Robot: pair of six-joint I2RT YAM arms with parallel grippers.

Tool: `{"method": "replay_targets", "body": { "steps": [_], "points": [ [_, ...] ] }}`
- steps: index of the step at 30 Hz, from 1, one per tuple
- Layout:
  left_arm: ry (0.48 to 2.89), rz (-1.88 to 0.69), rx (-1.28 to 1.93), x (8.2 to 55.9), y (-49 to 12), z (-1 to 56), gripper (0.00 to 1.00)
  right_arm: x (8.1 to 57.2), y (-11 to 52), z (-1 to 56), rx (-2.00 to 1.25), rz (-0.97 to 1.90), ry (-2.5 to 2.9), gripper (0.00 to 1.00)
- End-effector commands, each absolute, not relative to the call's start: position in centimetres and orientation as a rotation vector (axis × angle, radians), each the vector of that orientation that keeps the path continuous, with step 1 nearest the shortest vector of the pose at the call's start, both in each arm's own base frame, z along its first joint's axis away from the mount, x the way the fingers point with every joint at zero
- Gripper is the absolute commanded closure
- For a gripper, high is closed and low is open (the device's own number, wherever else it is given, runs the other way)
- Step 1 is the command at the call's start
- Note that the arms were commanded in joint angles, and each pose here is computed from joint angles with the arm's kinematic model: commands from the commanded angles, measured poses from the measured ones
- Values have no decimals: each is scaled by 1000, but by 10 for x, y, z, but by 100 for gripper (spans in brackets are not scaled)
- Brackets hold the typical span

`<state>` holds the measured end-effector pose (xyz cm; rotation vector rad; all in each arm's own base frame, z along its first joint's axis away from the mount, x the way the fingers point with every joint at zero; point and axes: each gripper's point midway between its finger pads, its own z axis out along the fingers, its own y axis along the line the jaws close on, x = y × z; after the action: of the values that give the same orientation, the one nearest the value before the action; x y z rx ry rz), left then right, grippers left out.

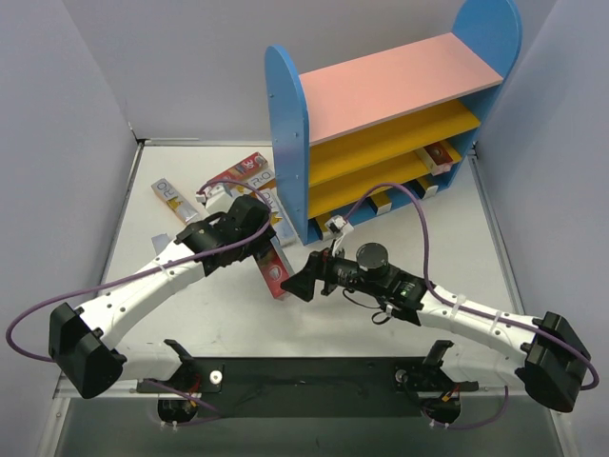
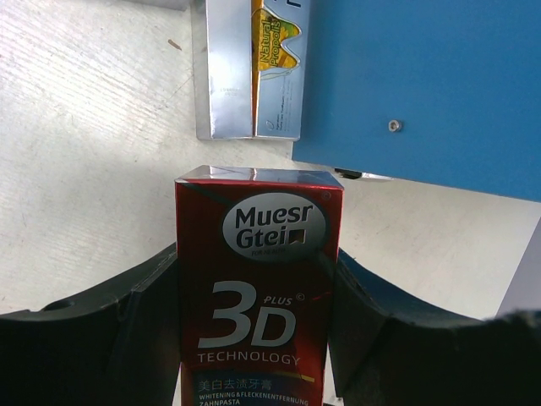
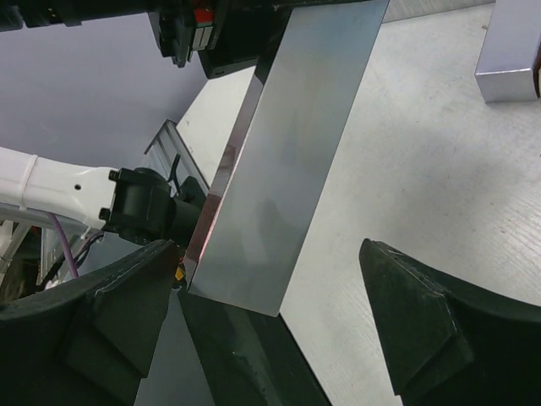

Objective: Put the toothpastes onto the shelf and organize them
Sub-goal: Pick up the toothpaste from the center of the board.

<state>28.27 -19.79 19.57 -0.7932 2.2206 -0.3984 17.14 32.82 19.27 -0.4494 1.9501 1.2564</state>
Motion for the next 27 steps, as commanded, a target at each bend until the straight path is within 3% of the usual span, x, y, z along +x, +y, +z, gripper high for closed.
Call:
{"method": "replay_targets", "body": {
  "steps": [1, 8, 16, 19, 23, 24, 27],
  "points": [
    [2117, -526, -838, 290, -205, 233, 54, 170, 347, 225, -472, 1368, 1844, 6],
    [2099, -551, -835, 290, -206, 237, 54, 172, 356, 223, -478, 1393, 1851, 12],
    [2058, -574, -835, 291, -204, 242, 54, 176, 359, 222, -462, 1389, 1861, 30],
    [2034, -582, -824, 292, -202, 247, 52, 175, 357, 223, -454, 1389, 1862, 41],
    [2008, -582, -797, 294, -200, 249, 45, 176, 354, 226, -443, 1380, 1861, 57],
    [1996, -585, -787, 294, -198, 250, 36, 176, 354, 227, -441, 1377, 1859, 59],
    [1960, -597, -745, 296, -197, 254, 23, 178, 348, 225, -432, 1357, 1873, 67]
  ]
}}
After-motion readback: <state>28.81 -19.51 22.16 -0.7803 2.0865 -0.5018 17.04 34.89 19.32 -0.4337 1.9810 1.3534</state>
